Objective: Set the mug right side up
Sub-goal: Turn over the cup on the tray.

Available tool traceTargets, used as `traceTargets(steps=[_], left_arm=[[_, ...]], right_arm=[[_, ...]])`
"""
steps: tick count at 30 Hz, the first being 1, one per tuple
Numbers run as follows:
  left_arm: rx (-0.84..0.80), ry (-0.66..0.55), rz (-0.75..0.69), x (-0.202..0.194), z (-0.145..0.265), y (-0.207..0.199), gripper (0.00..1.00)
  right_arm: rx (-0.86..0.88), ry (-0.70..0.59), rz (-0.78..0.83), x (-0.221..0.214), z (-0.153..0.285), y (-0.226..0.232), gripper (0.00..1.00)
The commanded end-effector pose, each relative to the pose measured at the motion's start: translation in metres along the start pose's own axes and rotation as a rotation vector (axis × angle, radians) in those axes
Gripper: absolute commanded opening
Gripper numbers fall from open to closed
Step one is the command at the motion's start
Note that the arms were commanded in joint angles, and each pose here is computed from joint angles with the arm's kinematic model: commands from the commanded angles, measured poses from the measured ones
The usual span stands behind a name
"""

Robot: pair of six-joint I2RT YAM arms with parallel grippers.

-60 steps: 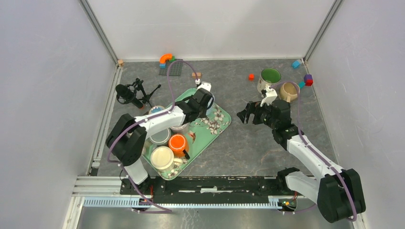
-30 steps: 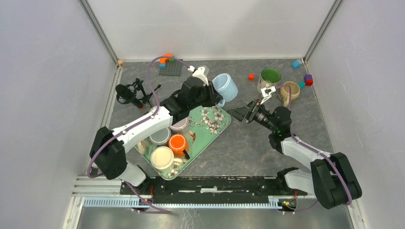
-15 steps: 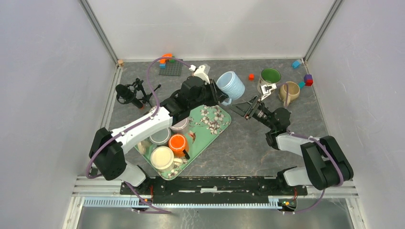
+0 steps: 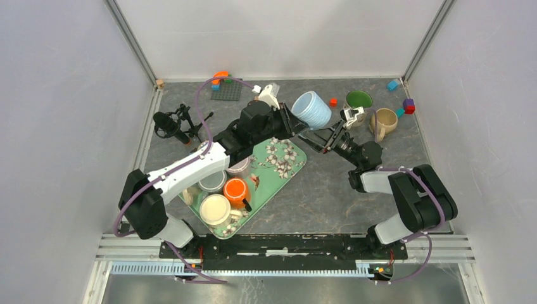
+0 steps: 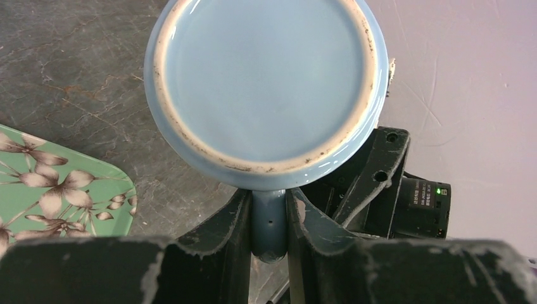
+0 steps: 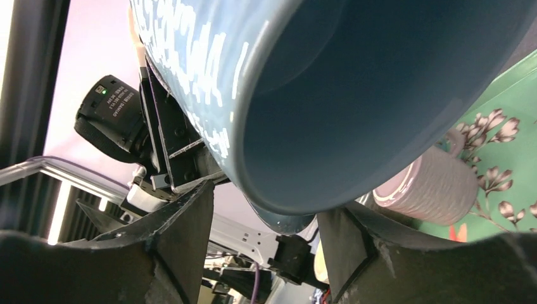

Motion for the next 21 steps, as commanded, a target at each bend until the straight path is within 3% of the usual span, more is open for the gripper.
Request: traceTargets(steps=[1, 14, 21], left_arm=[[-0.299, -0.091, 0.039, 0.025, 0.012, -0.069, 0.02], [-0.295, -0.059, 0.053, 0.013, 0.012, -0.061, 0.02], [-0.263, -0.05, 0.033, 0.007, 0.013, -0.048, 0.02]], right_arm=[[0.243, -0.084, 0.125, 0.016, -0.003, 0.04, 0.62], [0.308, -0.11, 0.096, 0.021, -0.004, 0.048, 0.35], [0.298, -0.101, 0.111, 0.021, -0.005, 0.048, 0.05]])
Point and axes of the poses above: each gripper's point midway between its finger pads, its own z axis back along the fingers, its own y axis along the line the jaws close on, x = y × z, the point moved 8 cm from there along z, back along the fingers, and after that the axes turned 14 degrees about z, right-handed, at the moved point
